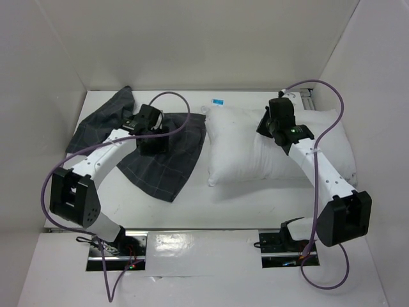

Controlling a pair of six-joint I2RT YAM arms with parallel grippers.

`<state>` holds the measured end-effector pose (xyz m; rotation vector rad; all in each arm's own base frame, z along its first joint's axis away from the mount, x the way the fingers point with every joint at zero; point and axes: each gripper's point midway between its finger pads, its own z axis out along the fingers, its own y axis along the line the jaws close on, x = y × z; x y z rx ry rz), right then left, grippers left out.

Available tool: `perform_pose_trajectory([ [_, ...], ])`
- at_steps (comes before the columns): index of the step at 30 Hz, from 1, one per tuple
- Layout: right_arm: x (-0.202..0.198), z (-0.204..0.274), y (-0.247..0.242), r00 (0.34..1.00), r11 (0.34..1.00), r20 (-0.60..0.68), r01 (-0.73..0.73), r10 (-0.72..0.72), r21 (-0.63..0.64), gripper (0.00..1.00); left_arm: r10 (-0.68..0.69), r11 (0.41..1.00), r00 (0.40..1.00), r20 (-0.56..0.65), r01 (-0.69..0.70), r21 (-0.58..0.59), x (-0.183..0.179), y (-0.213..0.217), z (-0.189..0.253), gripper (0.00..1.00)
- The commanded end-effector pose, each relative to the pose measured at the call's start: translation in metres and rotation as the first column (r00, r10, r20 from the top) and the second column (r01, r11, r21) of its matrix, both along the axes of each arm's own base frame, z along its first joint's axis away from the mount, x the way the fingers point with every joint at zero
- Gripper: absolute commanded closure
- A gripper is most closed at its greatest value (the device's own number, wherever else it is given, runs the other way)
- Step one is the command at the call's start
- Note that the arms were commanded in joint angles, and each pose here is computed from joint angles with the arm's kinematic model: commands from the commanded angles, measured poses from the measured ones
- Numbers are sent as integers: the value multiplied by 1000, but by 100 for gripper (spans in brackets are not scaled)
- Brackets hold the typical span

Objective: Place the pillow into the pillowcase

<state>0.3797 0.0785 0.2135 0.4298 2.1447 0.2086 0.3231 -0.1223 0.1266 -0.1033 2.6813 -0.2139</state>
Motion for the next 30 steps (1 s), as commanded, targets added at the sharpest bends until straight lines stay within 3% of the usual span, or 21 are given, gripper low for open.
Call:
perform_pose_trajectory([
  [1,12,18,-15,997,998,63,52,-51,-18,100,-94,993,992,83,100,-69,10,-34,24,31],
  [3,12,14,-14,998,999,52,39,-38,-24,100,-144,985,988,63,149,-82,11,-58,11,39],
  [9,15,22,-31,995,997,70,78,-77,-11,100,-177,977,983,40,180,-111,26,-106,-33,41],
  [19,13,16,-37,996,997,49,81,-80,-18,100,-115,992,993,-31,114,-56,41,-106,-90,54],
  [28,11,10,-31,998,999,24,52,-52,-3,100,-105,994,991,-81,106,7,42,-98,-111,58],
  [30,11,10,-31,998,999,23,52,-52,-3,100,-99,995,991,-90,102,24,39,-94,-109,72],
])
